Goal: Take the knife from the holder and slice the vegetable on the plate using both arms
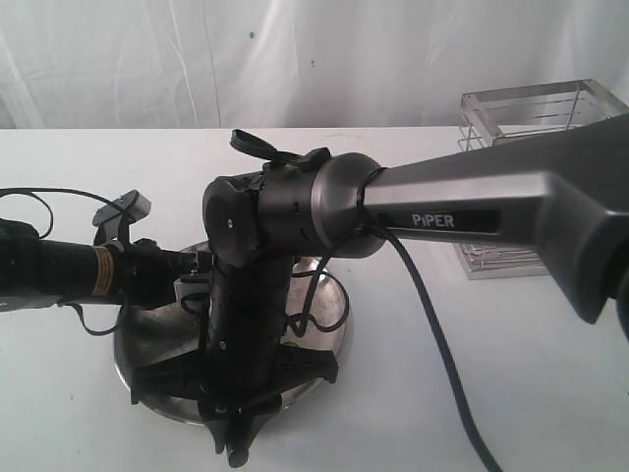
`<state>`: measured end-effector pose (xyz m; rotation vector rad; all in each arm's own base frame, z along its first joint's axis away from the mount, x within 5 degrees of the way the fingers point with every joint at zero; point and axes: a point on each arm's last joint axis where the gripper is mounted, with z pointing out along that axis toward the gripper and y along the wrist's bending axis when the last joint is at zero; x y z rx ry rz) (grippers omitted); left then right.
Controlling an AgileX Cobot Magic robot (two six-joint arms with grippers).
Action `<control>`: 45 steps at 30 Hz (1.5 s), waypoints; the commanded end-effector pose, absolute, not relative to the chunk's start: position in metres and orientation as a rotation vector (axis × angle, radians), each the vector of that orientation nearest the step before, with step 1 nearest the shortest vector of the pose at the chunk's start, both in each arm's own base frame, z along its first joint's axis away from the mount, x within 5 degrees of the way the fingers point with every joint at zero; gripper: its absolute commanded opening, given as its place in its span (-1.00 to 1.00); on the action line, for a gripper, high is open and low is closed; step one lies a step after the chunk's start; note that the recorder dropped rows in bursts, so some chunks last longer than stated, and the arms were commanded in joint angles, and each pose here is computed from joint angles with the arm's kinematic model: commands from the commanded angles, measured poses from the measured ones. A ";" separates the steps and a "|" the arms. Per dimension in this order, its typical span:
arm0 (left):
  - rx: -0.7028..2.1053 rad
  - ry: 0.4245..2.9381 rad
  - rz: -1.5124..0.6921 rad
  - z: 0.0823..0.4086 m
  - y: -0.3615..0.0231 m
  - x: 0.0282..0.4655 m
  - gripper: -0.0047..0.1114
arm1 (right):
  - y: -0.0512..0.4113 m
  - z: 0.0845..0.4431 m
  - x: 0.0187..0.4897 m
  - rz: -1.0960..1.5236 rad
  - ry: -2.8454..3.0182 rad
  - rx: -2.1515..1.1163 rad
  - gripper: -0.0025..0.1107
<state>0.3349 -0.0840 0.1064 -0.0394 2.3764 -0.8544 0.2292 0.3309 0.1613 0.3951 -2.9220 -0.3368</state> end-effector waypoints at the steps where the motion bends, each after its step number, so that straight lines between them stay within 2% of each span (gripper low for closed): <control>1: -0.010 2.446 -0.774 0.098 -0.080 0.330 -0.92 | 0.330 0.161 0.231 -0.331 -2.939 0.397 -0.96; 10: -0.002 2.463 -0.766 0.097 -0.080 0.329 -0.92 | 0.321 0.158 0.221 -0.199 -2.796 0.480 -0.96; 19: -0.006 2.451 -0.781 0.098 -0.080 0.330 -0.92 | 0.320 0.158 0.219 -0.191 -2.773 0.506 -0.96; 26: 0.045 2.301 -0.961 0.112 -0.085 0.333 -0.92 | 0.320 0.158 0.219 -0.190 -2.773 0.513 -0.96; 39: 0.097 2.202 -1.120 0.122 -0.094 0.331 -0.92 | 0.323 0.158 0.222 -0.225 -2.810 0.511 -0.96; 45: 0.090 2.205 -1.113 0.122 -0.093 0.331 -0.92 | 0.325 0.157 0.224 -0.245 -2.830 0.510 -0.96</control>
